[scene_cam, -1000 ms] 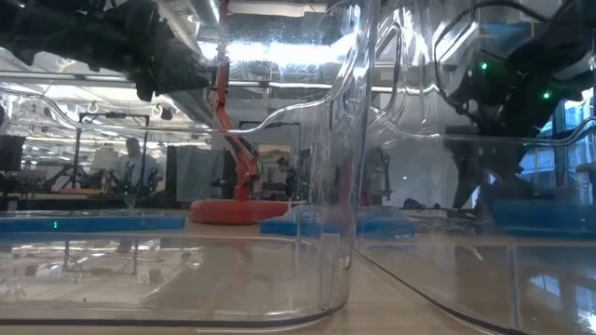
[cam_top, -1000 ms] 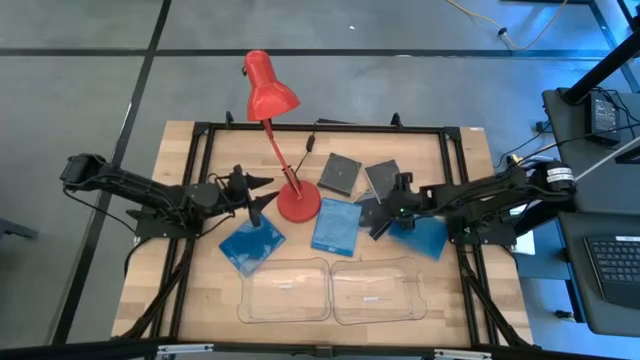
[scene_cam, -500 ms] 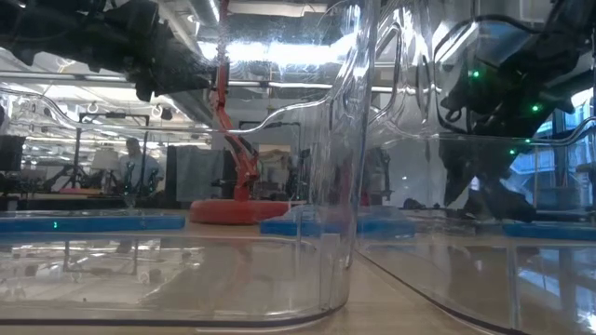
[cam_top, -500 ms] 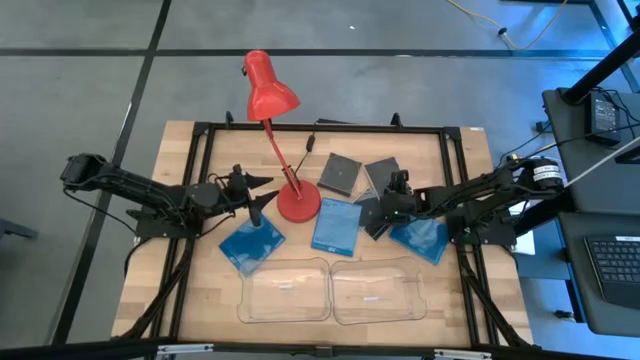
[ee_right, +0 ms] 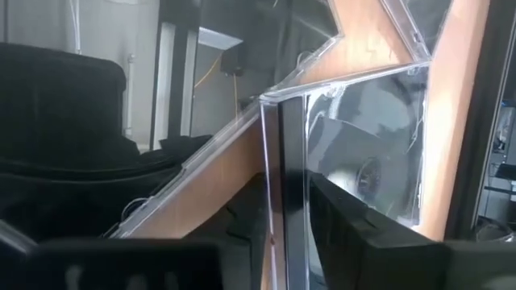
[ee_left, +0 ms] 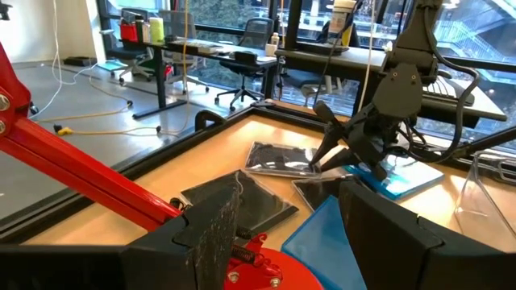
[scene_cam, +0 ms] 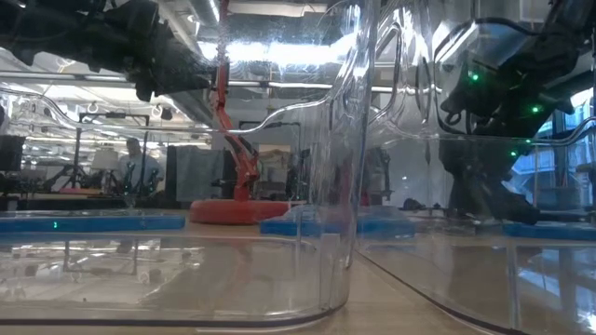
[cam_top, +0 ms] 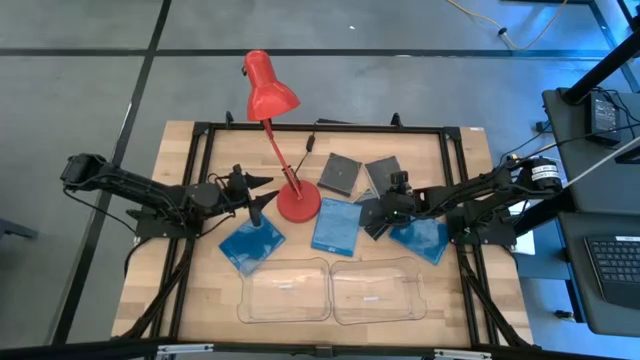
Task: Pick & place jewel cases by type
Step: Put the top right black cd case into the right transparent bin
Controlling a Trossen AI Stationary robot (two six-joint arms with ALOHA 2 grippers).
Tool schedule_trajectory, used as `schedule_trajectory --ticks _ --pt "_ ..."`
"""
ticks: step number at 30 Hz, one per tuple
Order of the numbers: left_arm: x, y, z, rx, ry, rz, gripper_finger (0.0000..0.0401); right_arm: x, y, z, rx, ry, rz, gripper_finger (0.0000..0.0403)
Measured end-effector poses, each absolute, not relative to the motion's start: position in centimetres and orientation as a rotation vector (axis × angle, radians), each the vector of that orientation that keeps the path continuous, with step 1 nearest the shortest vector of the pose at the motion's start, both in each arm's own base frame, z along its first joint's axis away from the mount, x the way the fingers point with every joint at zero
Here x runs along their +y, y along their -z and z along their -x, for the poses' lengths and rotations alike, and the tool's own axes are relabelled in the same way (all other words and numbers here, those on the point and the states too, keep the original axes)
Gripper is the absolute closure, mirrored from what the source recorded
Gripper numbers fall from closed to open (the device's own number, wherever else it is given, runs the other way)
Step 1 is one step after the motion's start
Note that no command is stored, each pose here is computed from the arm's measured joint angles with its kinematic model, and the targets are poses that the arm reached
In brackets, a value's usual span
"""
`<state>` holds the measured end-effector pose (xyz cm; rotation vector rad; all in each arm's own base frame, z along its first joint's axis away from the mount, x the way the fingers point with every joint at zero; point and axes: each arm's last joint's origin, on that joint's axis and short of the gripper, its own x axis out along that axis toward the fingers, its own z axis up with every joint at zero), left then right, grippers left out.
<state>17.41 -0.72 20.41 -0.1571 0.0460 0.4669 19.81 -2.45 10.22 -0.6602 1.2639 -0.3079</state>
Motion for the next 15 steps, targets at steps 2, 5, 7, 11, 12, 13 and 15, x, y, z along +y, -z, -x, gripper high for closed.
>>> schedule_trajectory --ticks 2,5,7,11,12,13,15 --pt "-0.72 -20.40 -17.41 0.046 -0.467 0.157 0.0189 -2.49 -10.25 -19.81 1.263 0.327 0.672 0.0323" --pt "-0.72 -20.41 -17.42 0.046 -0.467 0.157 0.0189 -2.49 -10.31 -19.76 1.268 0.367 0.705 0.0323" --pt "-0.72 -20.41 -17.42 0.046 -0.467 0.157 0.0189 -2.45 -10.38 -19.80 1.263 0.395 0.725 0.0323" --pt "-0.71 -20.41 -17.42 0.046 -0.467 0.157 0.0189 -2.13 -10.49 -19.89 1.248 0.421 0.759 0.0323" --pt "-0.71 -20.41 -17.42 0.046 -0.467 0.157 0.0189 -2.01 -10.53 -19.93 1.242 0.427 0.768 0.0324" --pt "-0.71 -20.41 -17.42 0.046 -0.467 0.157 0.0189 -1.89 -10.56 -19.96 1.236 0.433 0.779 0.0324" --pt "-0.71 -20.41 -17.42 0.046 -0.467 0.157 0.0189 -1.63 -10.75 -20.15 1.223 0.449 0.800 0.0324"
